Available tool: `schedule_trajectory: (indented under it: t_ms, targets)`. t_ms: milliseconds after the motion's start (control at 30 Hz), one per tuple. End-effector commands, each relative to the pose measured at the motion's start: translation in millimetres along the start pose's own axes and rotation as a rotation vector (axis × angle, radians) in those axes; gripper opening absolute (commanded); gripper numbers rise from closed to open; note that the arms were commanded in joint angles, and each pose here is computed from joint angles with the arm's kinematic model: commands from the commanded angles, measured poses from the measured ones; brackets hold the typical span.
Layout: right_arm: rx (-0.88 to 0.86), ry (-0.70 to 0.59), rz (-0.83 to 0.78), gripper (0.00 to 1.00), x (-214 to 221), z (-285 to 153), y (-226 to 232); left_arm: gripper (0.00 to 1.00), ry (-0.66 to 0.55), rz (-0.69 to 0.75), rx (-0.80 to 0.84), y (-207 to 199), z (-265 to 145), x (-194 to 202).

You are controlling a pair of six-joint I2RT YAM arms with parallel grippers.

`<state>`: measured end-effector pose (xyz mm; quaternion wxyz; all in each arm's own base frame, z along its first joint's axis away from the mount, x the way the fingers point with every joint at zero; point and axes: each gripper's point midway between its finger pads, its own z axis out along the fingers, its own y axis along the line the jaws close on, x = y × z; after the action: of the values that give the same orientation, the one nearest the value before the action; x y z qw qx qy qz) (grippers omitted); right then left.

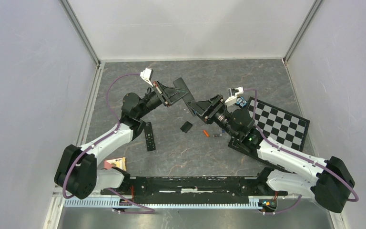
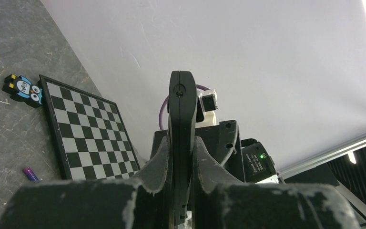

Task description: Load the batteries into the remote control

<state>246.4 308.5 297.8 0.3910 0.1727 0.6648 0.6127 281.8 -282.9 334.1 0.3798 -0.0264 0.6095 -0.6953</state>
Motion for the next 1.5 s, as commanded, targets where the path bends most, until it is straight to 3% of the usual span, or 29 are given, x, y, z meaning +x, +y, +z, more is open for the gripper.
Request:
schedule_trajectory:
  t_ms: [0,100,167,500,900,1233,1467]
  targets:
    - [-0.035,-0.025,-0.054,0.80,-9.1,-3.1,9.7,0.02,-0.028,0.056,0.039,-13.8,-0.9,-6.6]
    - [-0.036,-0.047,-0.090,0.88,-16.1,-6.6,10.7,0.02,-0.032,0.061,0.030,-10.0,-0.3,-7.2]
    - [-0.014,-0.054,-0.117,0.88,-19.9,-8.1,6.6,0.02,-0.031,0.059,0.028,-8.1,0.2,-6.9]
    - [0.083,-0.088,-0.261,0.63,-32.8,-17.8,-14.1,0.02,-0.043,0.062,0.042,-11.3,2.1,-10.2]
    - [0.152,-0.034,-0.351,0.40,-24.0,-12.9,-38.6,0.02,-0.077,0.020,0.045,-13.4,4.5,-16.9]
    - [0.232,0.044,-0.553,0.32,-21.5,-9.8,-55.6,0.02,-0.155,-0.082,0.007,-3.5,6.6,-29.6]
    - [0.229,0.096,-0.569,0.30,-12.1,-8.0,-61.3,0.02,-0.210,-0.107,0.002,-0.8,5.7,-37.7]
